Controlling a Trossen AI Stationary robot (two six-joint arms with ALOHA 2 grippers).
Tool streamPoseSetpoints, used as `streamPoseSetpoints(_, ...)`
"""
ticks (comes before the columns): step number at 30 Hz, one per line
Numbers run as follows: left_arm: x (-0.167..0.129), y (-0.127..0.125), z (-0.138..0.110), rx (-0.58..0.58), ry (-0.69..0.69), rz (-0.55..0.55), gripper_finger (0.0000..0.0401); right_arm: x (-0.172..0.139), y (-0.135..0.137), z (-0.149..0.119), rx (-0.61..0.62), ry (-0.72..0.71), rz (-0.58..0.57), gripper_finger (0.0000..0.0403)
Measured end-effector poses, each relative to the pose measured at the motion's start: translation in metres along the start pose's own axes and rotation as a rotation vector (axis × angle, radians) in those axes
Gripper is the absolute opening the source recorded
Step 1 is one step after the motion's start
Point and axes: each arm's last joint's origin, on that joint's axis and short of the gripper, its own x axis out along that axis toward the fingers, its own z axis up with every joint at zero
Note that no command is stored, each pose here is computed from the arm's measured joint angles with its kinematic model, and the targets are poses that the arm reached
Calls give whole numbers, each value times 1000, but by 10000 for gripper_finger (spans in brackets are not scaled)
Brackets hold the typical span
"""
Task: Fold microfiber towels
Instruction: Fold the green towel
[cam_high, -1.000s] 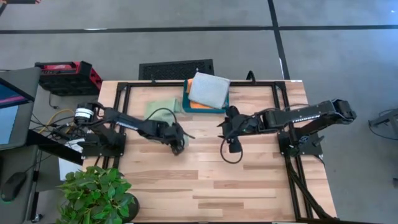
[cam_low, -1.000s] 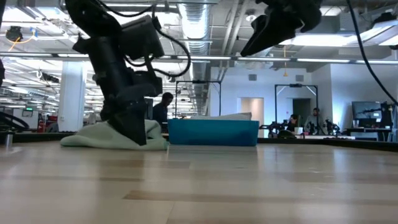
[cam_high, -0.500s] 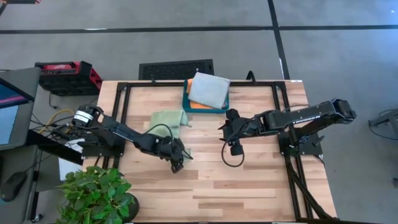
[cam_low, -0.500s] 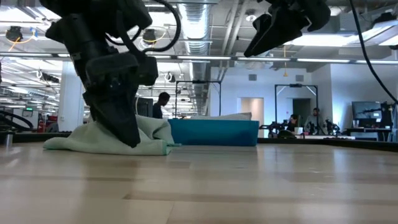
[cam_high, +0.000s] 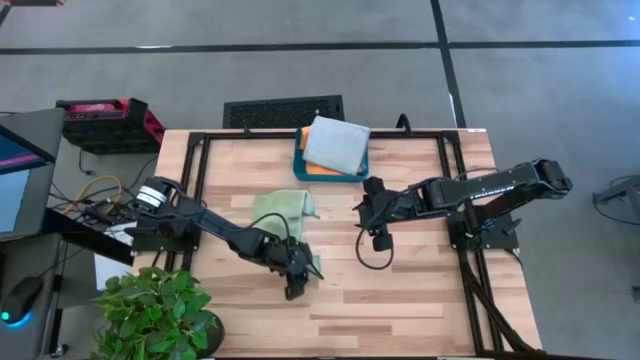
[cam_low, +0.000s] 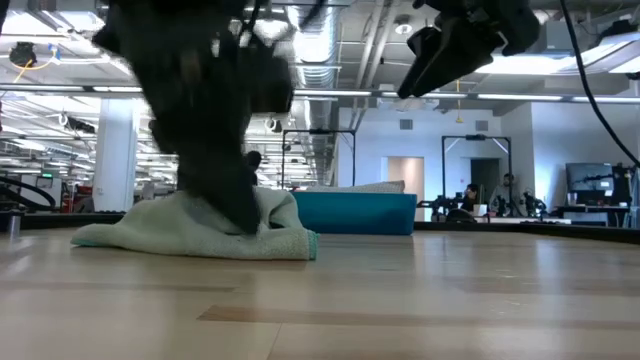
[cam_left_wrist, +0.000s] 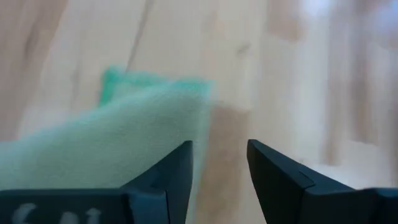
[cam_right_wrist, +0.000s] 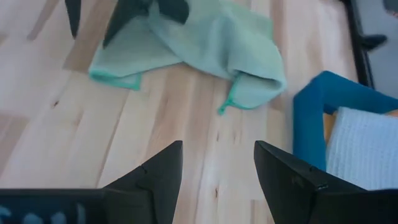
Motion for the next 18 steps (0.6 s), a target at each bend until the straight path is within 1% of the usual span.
streamPoseSetpoints(1,-6,-6,6,25,4,5,145,0,1,-1,-24,3,14,221)
streamPoseSetpoints(2,-12,-9,10,44,21,31,145,2,2,-1,-58,10,34,221)
streamPoseSetpoints(5,-27,-14,14,76,111,191,145,11,6,-2,-163,16,112,221)
streamPoseSetpoints(7,-38,-19,18,88,147,291,145,24,10,1,-232,-13,162,221)
streamPoseSetpoints(9,-49,-24,21,94,170,364,145,41,17,-3,-293,24,209,221)
streamPoseSetpoints(10,-53,-26,22,91,178,396,145,51,19,-2,-319,9,210,221)
streamPoseSetpoints(13,-65,-32,25,81,186,457,146,76,28,0,-410,-23,215,221)
streamPoseSetpoints(18,-81,-43,26,46,192,498,146,107,49,6,-570,-123,204,221)
